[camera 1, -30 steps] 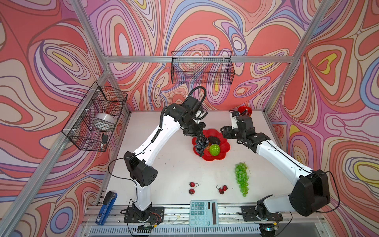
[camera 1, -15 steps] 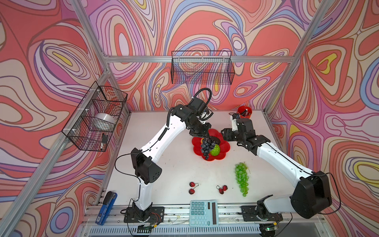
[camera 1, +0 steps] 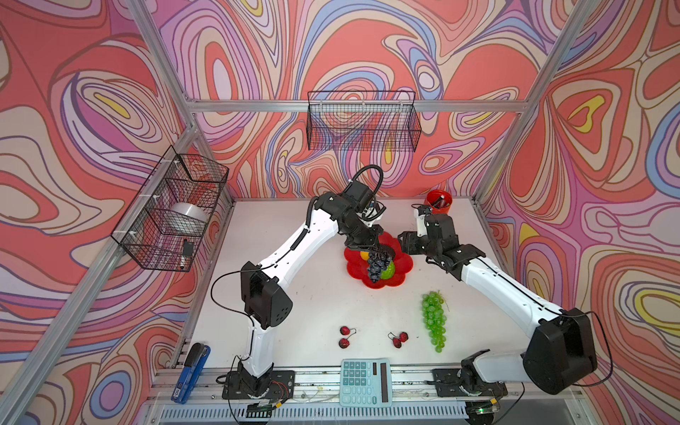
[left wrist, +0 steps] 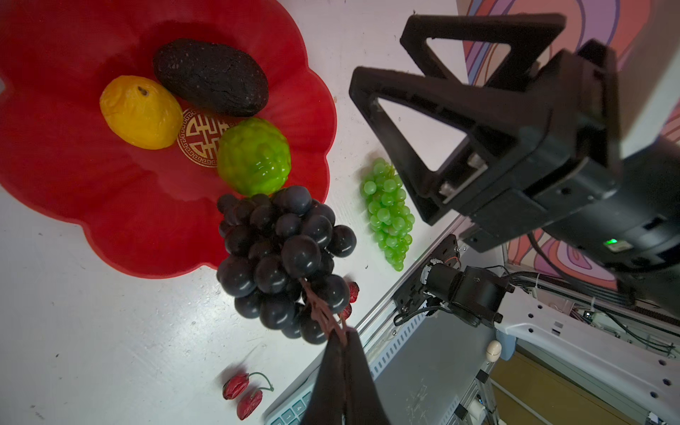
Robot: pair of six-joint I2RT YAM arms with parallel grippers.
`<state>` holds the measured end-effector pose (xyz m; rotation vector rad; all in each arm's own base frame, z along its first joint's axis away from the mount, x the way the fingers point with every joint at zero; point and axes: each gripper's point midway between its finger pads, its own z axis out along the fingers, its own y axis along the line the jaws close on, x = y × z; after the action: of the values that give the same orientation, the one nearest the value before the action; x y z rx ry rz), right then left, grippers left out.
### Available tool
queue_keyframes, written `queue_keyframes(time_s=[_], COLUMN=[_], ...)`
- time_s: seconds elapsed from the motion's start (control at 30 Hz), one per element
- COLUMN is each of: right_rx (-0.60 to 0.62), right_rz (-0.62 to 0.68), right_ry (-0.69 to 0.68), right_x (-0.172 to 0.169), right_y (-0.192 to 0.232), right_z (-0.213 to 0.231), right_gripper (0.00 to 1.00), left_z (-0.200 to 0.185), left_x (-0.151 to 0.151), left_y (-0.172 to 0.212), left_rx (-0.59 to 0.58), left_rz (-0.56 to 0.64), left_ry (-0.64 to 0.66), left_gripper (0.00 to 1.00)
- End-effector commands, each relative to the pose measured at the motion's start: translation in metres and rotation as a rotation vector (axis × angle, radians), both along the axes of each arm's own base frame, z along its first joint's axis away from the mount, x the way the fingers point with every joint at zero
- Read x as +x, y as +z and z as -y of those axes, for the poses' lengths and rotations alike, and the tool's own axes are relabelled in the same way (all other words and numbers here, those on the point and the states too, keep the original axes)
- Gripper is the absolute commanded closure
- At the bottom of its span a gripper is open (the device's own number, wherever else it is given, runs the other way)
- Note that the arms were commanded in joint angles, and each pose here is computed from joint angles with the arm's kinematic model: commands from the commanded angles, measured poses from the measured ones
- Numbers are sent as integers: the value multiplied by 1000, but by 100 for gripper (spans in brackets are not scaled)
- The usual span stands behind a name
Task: Place and organize the fake fruits in the fruit bowl
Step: 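Lower the dark grapes into the bowl and open the left gripper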
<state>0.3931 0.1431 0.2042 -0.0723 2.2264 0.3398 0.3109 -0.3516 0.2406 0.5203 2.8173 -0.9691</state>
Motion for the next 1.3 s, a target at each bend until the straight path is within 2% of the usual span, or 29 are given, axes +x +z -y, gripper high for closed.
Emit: queue_keyframes(time_s=[0.0, 0.2, 0.8, 1.27], right_rx=[-4, 6, 5, 7], right_rz=[30, 7, -18, -26], right_ry=[-15, -12, -7, -1], right_x=[-1, -1, 11, 13], right_y=[7, -1, -4, -5], right_z=[5, 3, -3, -5], right_gripper=[34, 34, 34, 34], left_z=[5, -7, -40, -62], left_x=[-11, -4, 48, 64], left_y=[20, -1, -63, -94], left_rx=[-80, -68, -31, 60], left_rz=[5, -14, -71, -75], left_ry=[-10, 36, 91, 118], left_gripper=[100, 100, 100, 100])
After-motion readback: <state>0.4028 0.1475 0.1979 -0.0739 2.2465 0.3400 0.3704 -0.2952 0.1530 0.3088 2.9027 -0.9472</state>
